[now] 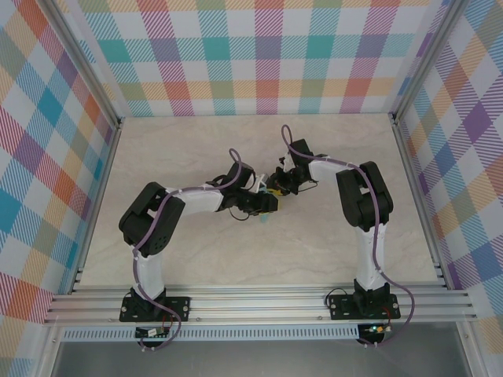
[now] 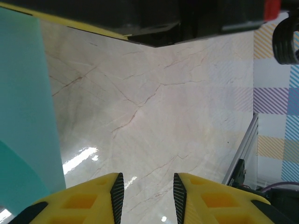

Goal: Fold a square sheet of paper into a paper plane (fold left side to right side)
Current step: Fold the wing for the fifth time at the center of the table.

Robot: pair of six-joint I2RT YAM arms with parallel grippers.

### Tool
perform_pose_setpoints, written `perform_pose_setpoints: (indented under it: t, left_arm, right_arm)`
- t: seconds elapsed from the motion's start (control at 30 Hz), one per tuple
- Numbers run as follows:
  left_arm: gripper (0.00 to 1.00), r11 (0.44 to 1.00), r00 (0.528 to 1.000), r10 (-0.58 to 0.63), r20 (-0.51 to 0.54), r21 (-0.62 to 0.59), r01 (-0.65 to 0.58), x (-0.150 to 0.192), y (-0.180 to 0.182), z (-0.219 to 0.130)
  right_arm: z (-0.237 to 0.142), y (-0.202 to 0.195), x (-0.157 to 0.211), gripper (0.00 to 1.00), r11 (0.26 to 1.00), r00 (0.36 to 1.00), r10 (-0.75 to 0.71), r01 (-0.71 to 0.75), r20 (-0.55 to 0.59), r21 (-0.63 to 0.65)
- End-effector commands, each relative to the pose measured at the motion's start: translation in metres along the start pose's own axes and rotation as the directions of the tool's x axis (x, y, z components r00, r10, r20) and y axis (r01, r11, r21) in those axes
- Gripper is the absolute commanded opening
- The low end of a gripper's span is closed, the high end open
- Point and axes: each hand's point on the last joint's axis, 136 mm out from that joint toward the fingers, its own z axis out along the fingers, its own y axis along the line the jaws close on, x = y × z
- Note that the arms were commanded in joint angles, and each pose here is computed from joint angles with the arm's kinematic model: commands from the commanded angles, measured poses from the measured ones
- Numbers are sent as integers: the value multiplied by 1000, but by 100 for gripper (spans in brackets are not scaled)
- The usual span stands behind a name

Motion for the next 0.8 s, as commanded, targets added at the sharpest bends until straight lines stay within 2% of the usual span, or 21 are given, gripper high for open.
perform_pose_setpoints:
  t: [0.0,0.5,0.7,0.77]
  left_arm:
    - [34,998,1000,-3,-17,-57,2,4,14,5]
    - [32,991,996,-62,-71,-122,53,21,44,18]
    - [28,985,991,-87,-97,-156,71,32,55,17]
    - [25,983,990,-95,-101,-168,77,35,59,17]
  right_arm:
    - [14,-25,13,19,996,998,38,-34,-54,82]
    - [14,-22,13,20,997,998,25,-21,-56,72]
    - [-10,11,-1,19,999,999,-34,34,0,-14]
    - [-23,22,-4,15,998,998,-60,60,22,-32]
